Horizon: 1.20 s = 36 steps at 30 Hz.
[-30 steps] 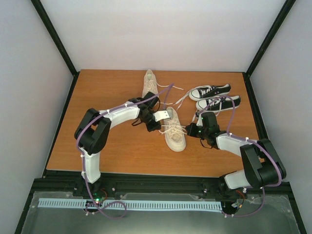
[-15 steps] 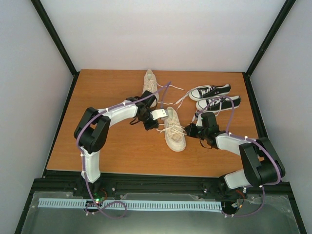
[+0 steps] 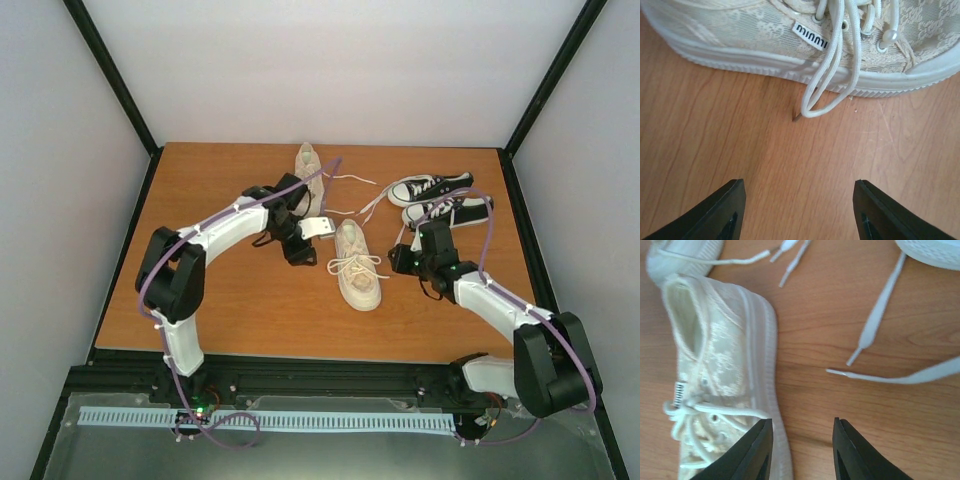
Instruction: Tie the shoes
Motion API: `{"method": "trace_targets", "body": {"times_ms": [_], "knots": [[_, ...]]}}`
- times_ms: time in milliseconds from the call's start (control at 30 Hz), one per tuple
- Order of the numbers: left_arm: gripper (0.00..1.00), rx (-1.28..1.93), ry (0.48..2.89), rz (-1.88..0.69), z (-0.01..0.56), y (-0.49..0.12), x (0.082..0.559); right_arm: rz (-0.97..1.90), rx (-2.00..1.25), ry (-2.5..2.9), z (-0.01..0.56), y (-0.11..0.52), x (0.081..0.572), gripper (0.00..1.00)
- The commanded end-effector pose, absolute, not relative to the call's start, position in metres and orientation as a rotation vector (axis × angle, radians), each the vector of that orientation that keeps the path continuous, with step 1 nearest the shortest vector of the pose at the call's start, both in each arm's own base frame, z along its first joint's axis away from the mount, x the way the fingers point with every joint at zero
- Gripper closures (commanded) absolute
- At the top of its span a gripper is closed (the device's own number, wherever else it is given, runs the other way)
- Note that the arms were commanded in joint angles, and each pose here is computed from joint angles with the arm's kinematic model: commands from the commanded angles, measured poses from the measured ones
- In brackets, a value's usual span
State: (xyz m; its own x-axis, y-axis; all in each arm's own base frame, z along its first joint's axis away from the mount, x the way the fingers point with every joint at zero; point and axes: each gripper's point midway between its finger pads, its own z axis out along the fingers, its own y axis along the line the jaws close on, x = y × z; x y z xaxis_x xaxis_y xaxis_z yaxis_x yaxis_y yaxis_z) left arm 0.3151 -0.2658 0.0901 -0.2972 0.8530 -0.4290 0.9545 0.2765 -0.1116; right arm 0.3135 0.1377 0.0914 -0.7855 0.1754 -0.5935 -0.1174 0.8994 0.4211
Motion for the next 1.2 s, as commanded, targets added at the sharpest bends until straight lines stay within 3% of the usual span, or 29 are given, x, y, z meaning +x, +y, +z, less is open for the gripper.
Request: {"method": "trace_targets", "body": {"times_ms": [0,200,567,900,1033,1167], "knots": [[0.36,1.632,2.245,-0.486,0.118,-0.25,0.319,0.427,0.075,2.531,0.062,0.119,0.3,0.65],[0.33,1.561,2.287,-0.449,0.119,-0.234,0.323,0.452,-0.023,2.611,0.037,0.143,0.292,0.66],[0.36,1.556,2.338,-0.594,0.093,-0.24,0.306,0.575,-0.116,2.601,0.033,0.185,0.289,0.67],[0.35,1.551,2.31,-0.551,0.104,-0.231,0.302,0.386,-0.035,2.562,0.046,0.156,0.302,0.71],[0.3,1.385,2.313,-0.496,0.124,-0.21,0.328,0.333,0.087,2.442,0.086,0.112,0.317,0.58],[0.12,1.088,2.306,-0.412,0.149,-0.169,0.37,0.28,0.267,2.283,0.123,0.052,0.331,0.29]]}}
